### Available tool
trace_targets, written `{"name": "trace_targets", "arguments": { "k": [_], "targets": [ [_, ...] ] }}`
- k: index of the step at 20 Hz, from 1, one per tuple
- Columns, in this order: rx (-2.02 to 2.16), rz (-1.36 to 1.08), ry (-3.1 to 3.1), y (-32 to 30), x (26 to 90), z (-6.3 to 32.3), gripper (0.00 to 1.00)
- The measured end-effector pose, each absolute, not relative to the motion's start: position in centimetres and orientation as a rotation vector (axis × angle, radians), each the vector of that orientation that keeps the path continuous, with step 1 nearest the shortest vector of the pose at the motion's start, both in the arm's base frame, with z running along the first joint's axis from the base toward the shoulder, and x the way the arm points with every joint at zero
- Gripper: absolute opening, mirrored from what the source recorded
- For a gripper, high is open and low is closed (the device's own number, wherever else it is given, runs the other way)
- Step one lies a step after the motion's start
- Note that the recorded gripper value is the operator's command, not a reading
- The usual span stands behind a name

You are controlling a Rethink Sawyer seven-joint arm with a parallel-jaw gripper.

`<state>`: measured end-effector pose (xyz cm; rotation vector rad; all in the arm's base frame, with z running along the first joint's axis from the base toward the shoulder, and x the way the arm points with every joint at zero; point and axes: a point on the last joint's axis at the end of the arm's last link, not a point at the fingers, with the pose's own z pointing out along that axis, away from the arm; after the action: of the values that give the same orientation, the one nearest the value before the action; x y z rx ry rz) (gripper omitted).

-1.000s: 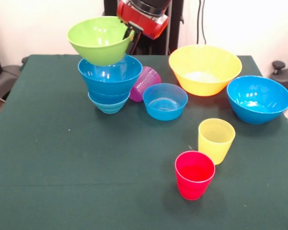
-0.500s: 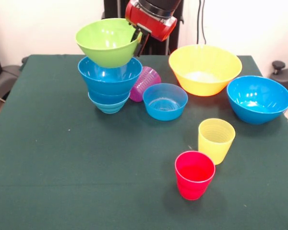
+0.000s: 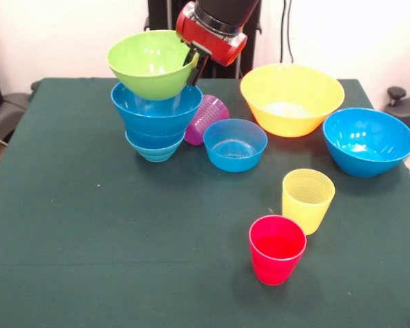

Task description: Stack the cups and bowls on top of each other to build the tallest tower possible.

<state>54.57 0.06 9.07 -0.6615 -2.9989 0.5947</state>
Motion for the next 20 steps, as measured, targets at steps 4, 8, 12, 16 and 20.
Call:
{"name": "trace_targets", "arguments": {
  "k": [4,8,12,16,20],
  "targets": [
    [-0.667,0.607,-3.007,-0.3,54.5,8.5,0.0],
    [-0.672,0.607,-3.014,-0.3,54.5,8.0,0.0],
    [-0.677,0.604,-3.024,-0.3,54.7,7.7,0.0],
    [-0.689,0.599,-3.028,-0.2,54.8,7.8,0.0],
    [-0.704,0.593,-3.025,-0.2,54.8,7.8,0.0]
  ]
}}
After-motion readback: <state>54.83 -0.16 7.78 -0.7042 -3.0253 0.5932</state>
